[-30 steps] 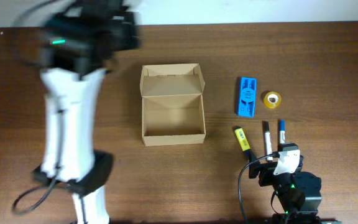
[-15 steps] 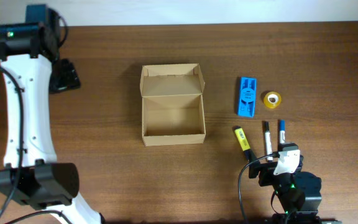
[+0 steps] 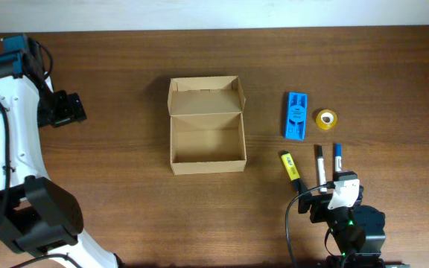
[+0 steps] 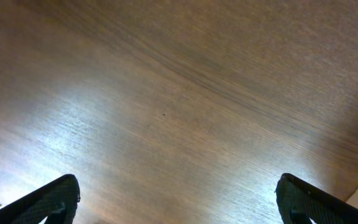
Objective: Pack container
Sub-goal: 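Move the right gripper over the blue whiteboard duster and grasp it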
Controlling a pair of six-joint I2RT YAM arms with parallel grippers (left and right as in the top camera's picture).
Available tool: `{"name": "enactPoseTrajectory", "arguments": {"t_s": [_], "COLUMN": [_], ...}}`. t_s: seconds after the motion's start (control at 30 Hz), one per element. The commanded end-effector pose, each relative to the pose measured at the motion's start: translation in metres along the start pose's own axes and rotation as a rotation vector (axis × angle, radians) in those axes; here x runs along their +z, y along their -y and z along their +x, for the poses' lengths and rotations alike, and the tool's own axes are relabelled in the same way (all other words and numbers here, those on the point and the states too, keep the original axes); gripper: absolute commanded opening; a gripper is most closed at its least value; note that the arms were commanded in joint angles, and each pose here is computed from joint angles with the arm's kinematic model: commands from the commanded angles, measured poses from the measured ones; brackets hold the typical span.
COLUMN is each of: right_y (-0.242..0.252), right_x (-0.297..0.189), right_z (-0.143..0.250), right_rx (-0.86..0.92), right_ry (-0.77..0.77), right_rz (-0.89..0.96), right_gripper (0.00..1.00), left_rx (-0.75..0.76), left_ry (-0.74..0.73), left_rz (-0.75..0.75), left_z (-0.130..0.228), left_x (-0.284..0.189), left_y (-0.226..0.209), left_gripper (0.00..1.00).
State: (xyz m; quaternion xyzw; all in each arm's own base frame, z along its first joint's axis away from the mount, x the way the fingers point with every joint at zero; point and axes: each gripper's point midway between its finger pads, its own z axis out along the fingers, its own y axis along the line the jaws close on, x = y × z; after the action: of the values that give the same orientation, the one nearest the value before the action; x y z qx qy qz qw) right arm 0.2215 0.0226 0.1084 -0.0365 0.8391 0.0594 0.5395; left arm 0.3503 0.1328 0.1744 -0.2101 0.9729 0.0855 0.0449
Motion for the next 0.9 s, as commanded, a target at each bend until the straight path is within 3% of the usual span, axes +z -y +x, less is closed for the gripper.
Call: {"name": "enactPoseTrajectory", "arguments": {"t_s": [0.0,0.2,0.4,0.57,0.7,0.87], "right_y": [0.003,0.012,0.003,0.007,0.012,0.017], "right_x": [0.000,0.000,-0.003,-0.010,-0.002,0.031], "right_z": [0.002,-0.007,-0.017,-0.051,-0.088,-0.133], "right_rx": [-0.001,0.003,0.202,0.203,0.212,0.221], "right_ry": [-0.001,0.037,0.057,0.043,-0.073,-0.323], "right_rz": [0.016,0.069,0.013,0.039,0.072,0.086], "right_gripper": [0.99,0.99,0.99,0.99,0.99,0.99], "left_rx": [0.019,0.020,0.020,0.020,0.019,0.020], "left_ry": [0.007,0.007,0.007,0.007,0.007,0.007], "left_rz": [0.021,0.021,0.021,0.021,0.021,0.021], "left_z": [0.001,0.001,0.001,0.001,0.001,0.001], "left_x": [-0.003,-0.003,-0.003,-0.003,-0.003,-0.003], "left_y": [0.002,0.002,0.002,0.002,0.002,0.002], "left_gripper": [1.00,1.00,1.00,1.00,1.00,1.00]}}
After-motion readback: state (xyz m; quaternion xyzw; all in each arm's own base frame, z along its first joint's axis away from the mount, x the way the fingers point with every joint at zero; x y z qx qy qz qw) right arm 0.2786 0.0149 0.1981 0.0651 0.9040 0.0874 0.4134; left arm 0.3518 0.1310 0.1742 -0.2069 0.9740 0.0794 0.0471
